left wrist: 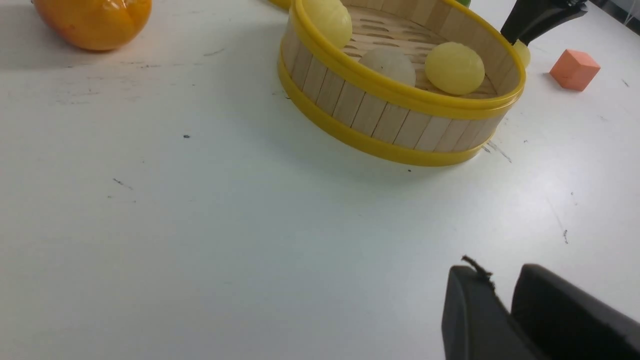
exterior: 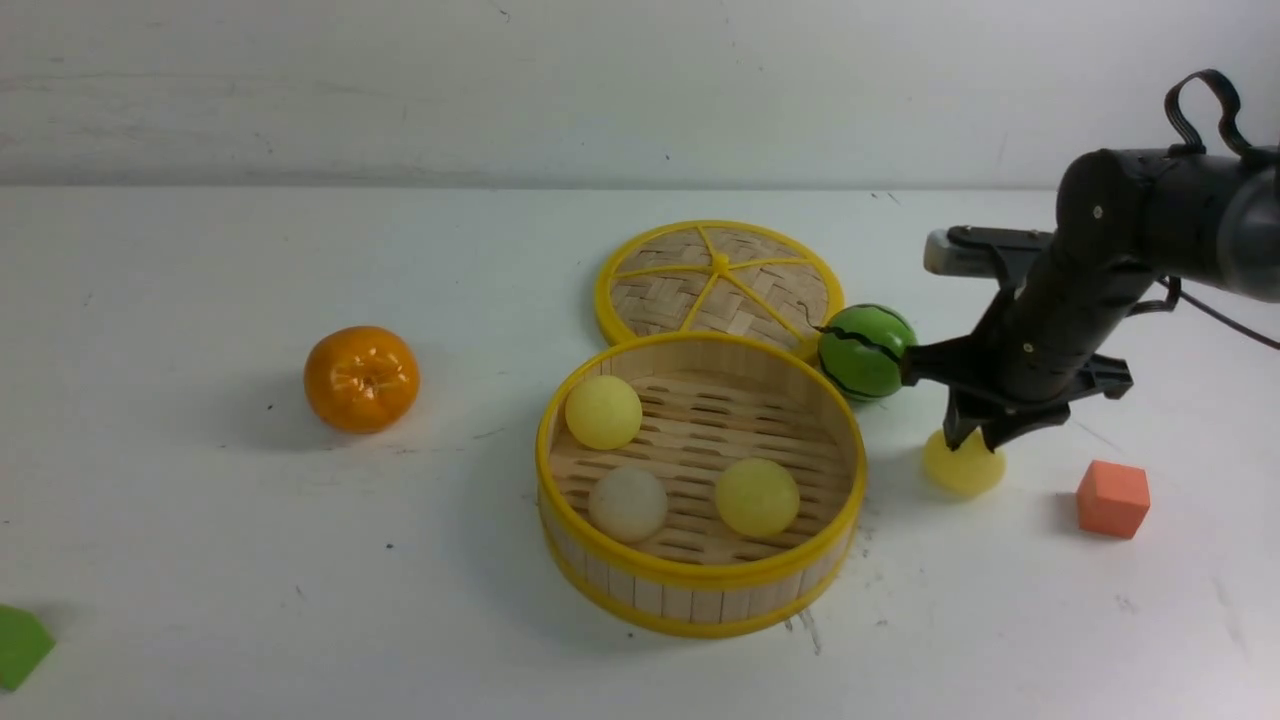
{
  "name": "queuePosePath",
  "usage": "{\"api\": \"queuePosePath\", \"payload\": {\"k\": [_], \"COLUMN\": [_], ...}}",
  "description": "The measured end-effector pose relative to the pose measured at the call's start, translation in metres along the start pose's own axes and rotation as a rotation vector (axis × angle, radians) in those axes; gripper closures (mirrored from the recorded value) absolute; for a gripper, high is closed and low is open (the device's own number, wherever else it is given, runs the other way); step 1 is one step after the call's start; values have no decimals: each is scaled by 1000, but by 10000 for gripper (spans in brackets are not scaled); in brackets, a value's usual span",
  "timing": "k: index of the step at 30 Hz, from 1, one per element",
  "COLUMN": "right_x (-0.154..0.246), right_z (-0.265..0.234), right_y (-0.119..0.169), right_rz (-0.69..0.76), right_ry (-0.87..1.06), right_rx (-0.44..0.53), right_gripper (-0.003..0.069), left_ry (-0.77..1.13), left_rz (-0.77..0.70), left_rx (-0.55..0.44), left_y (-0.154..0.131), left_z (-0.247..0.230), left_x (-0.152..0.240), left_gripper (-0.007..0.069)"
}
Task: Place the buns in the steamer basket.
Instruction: Use the right arm to grab a steamed stuffed bun, then use the right arm to put the steamed stuffed bun into the steamer
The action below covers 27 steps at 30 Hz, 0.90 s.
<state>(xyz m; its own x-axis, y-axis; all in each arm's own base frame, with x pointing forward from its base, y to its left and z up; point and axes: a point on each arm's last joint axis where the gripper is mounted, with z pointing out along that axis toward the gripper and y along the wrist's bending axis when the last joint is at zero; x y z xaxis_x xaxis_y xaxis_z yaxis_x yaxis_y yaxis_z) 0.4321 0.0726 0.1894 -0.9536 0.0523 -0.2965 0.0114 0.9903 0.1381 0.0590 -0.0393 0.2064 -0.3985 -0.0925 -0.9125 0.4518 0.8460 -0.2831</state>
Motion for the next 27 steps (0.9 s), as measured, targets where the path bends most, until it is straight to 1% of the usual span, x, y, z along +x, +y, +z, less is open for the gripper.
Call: {"api": "queuePosePath", "payload": {"k": [2, 5, 6, 7, 8, 10, 12, 16, 18, 19, 20, 21, 23, 24, 27], "right_x": [1, 1, 1, 1, 0, 1, 1, 2, 2, 2, 3, 4, 7, 7, 13], "right_z": [3, 6, 6, 5, 5, 5, 5, -5, -23, -32, -56, -63, -88, -88, -96], "right_y": [0, 0, 0, 0, 1, 2, 3, 4, 8, 13, 25, 32, 58, 60, 96], "right_rz": [0, -26, -29, -41, -60, -76, -87, -110, -125, -132, -153, -170, -245, -249, -329], "right_ry": [8, 15, 15, 14, 13, 14, 25, 30, 2, -15, -60, -78, -145, -144, -175], "right_rx": [1, -4, -4, -7, -14, -25, -33, -35, -42, -50, -75, -87, -130, -133, -181], "right_gripper": [434, 480, 480, 505, 554, 615, 656, 662, 662, 662, 662, 662, 659, 659, 657], "left_ry": [0, 0, 0, 0, 0, 0, 0, 0, 0, 0, 0, 0, 0, 0, 0], "left_rz": [0, 0, 0, 0, 0, 0, 0, 0, 0, 0, 0, 0, 0, 0, 0], "left_rx": [0, 0, 0, 0, 0, 0, 0, 0, 0, 0, 0, 0, 0, 0, 0], "left_y": [0, 0, 0, 0, 0, 0, 0, 0, 0, 0, 0, 0, 0, 0, 0], "left_z": [0, 0, 0, 0, 0, 0, 0, 0, 0, 0, 0, 0, 0, 0, 0], "left_x": [0, 0, 0, 0, 0, 0, 0, 0, 0, 0, 0, 0, 0, 0, 0], "left_gripper": [498, 496, 495, 496, 495, 494, 494, 494, 494, 493, 491, 490, 488, 488, 488]}}
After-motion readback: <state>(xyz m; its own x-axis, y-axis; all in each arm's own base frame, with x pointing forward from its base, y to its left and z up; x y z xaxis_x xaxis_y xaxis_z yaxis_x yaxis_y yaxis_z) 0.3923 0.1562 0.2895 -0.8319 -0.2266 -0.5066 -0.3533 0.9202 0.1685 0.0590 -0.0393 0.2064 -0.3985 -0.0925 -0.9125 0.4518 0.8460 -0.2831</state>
